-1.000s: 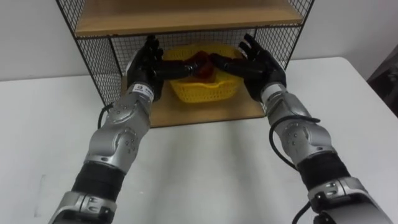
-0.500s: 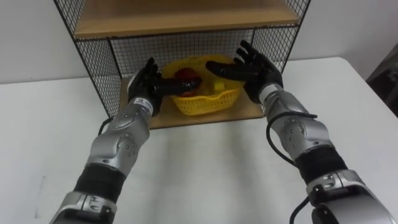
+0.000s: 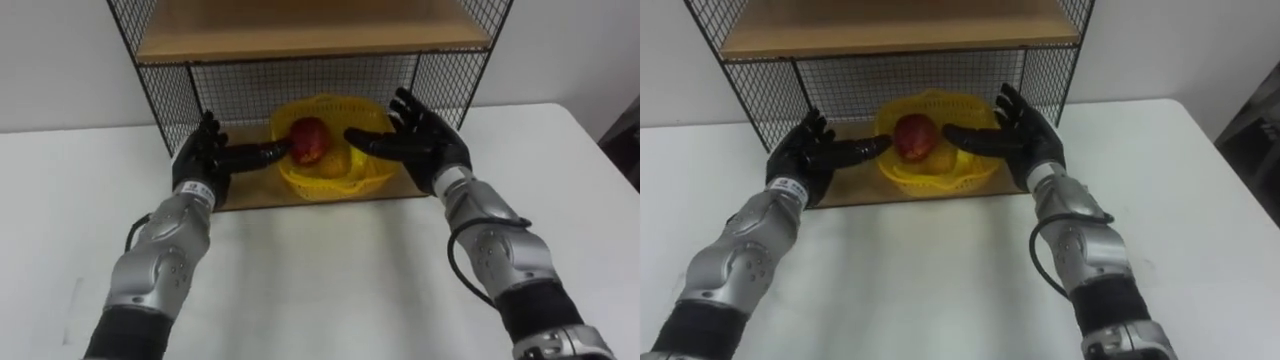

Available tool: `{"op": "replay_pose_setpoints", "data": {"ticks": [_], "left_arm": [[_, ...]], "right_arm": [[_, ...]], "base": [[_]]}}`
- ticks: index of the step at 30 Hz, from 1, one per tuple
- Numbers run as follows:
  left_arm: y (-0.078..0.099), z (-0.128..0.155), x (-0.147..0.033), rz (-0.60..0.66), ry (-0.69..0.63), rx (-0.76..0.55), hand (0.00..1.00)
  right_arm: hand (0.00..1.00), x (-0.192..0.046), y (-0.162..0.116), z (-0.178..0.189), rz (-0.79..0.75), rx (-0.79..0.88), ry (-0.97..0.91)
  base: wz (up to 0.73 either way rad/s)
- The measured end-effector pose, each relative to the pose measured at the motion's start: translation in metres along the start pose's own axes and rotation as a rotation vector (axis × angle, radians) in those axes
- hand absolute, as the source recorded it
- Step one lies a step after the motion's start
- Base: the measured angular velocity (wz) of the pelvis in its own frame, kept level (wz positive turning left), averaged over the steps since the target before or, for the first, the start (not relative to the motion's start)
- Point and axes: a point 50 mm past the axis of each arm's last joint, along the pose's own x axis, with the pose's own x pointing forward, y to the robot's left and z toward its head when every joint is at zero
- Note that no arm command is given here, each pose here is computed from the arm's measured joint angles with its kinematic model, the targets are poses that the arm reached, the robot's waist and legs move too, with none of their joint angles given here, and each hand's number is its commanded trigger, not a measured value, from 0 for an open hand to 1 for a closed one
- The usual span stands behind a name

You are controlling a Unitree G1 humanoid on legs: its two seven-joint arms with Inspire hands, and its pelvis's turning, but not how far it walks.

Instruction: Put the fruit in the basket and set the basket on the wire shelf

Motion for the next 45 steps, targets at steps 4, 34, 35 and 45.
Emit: {"op": "replay_pose_setpoints", "data": {"ticks": [4, 34, 35, 45], "left_arm": [[-0.002, 0.008, -0.010, -0.038, -0.059, 0.029, 0.00], [0.034, -0.027, -0.079, -0.161, -0.077, 0.033, 0.00], [0.037, -0.031, -0.083, -0.154, -0.067, 0.032, 0.00], [0.064, -0.048, -0.114, -0.039, -0.067, 0.077, 0.00]], "right_arm": [[0.00, -0.009, -0.005, -0.001, -0.003, -0.020, -0.014], [0.00, -0.077, -0.023, 0.006, -0.025, -0.194, -0.137], [0.00, -0.079, -0.021, 0.008, -0.018, -0.208, -0.150], [0.00, -0.121, -0.039, -0.004, -0.110, -0.254, -0.203]], "base": [[0.00], [0.00], [-0.14], [-0.02]]}}
